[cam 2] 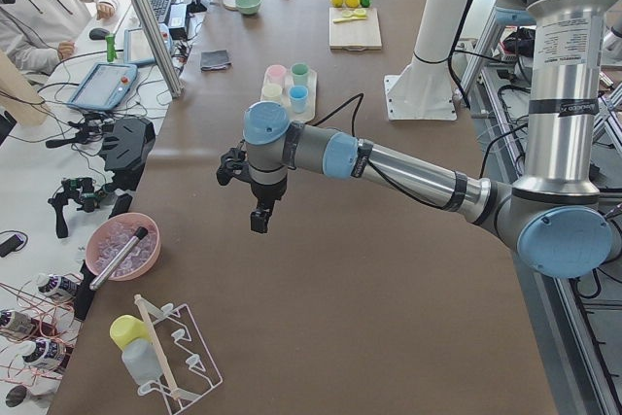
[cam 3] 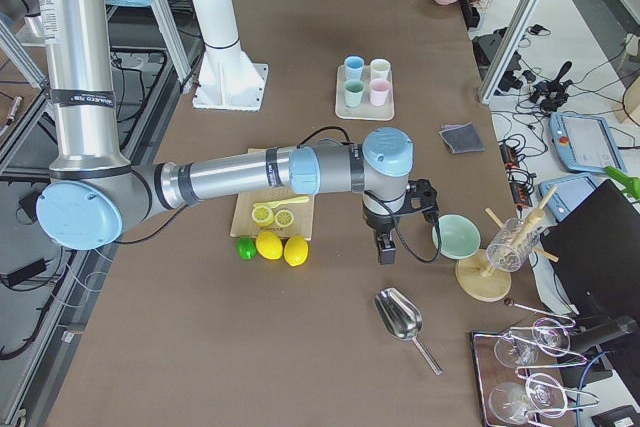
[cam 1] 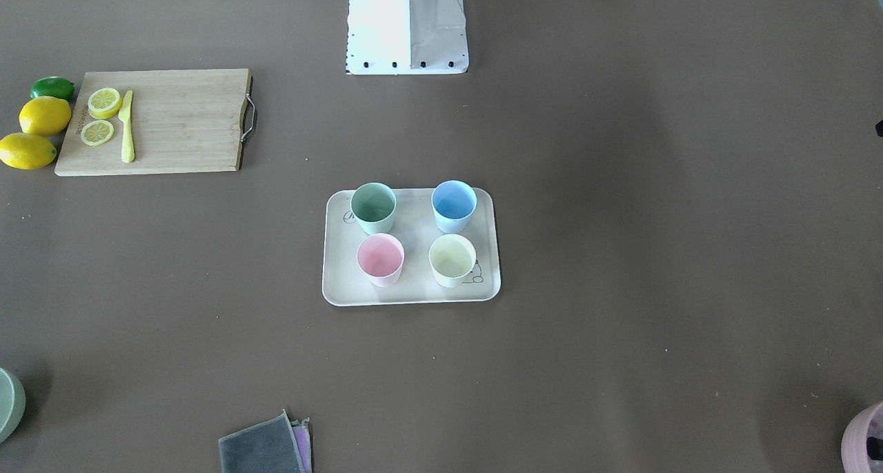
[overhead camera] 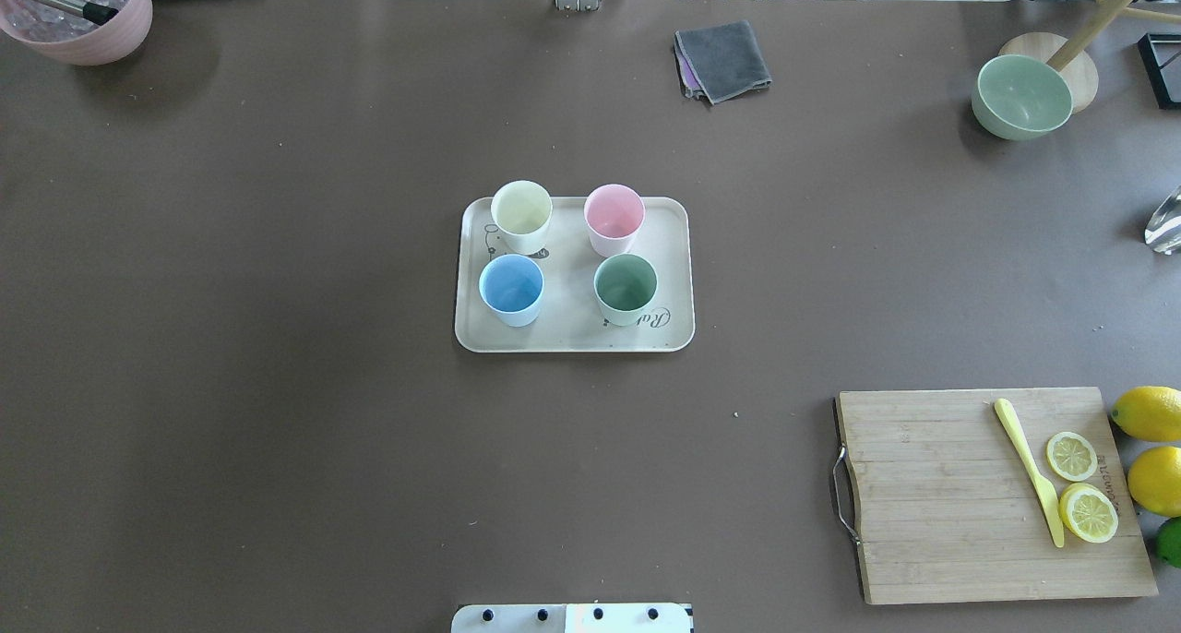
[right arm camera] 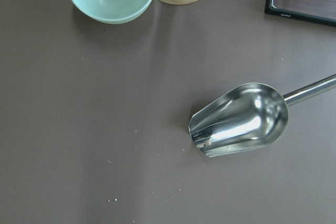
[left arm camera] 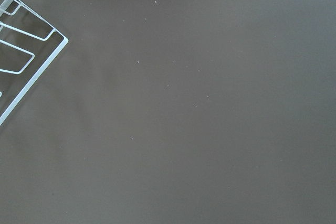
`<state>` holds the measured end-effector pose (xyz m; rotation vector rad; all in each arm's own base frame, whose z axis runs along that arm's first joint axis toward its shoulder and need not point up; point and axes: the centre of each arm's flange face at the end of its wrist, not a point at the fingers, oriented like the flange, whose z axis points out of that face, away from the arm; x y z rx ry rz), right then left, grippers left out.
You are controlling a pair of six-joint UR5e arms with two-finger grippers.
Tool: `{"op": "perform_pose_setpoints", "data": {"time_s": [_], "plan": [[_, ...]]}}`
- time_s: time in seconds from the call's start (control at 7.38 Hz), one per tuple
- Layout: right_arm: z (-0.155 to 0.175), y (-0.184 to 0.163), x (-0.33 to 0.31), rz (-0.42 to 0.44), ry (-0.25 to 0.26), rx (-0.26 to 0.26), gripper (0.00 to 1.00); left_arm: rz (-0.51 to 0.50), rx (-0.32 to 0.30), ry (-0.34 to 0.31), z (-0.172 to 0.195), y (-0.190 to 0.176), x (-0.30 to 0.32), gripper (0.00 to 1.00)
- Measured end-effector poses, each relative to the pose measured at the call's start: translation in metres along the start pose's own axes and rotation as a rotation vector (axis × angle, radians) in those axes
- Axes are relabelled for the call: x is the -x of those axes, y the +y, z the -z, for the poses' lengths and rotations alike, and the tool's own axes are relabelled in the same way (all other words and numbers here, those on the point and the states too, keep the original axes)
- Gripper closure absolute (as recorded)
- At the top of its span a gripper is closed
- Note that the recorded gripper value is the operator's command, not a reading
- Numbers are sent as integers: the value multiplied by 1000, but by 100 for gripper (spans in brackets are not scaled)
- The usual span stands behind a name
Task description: Place all cups on tray
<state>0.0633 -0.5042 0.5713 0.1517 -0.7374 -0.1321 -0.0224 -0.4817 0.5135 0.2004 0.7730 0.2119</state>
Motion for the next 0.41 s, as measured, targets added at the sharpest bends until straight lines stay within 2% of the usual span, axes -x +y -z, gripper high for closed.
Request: {"op": "perform_pose_setpoints", "data": {"time_s": [0.41], "plan": [[-23,2,12,39,-1,30,0,-10,-9,0,4,-3,-4,2]]}}
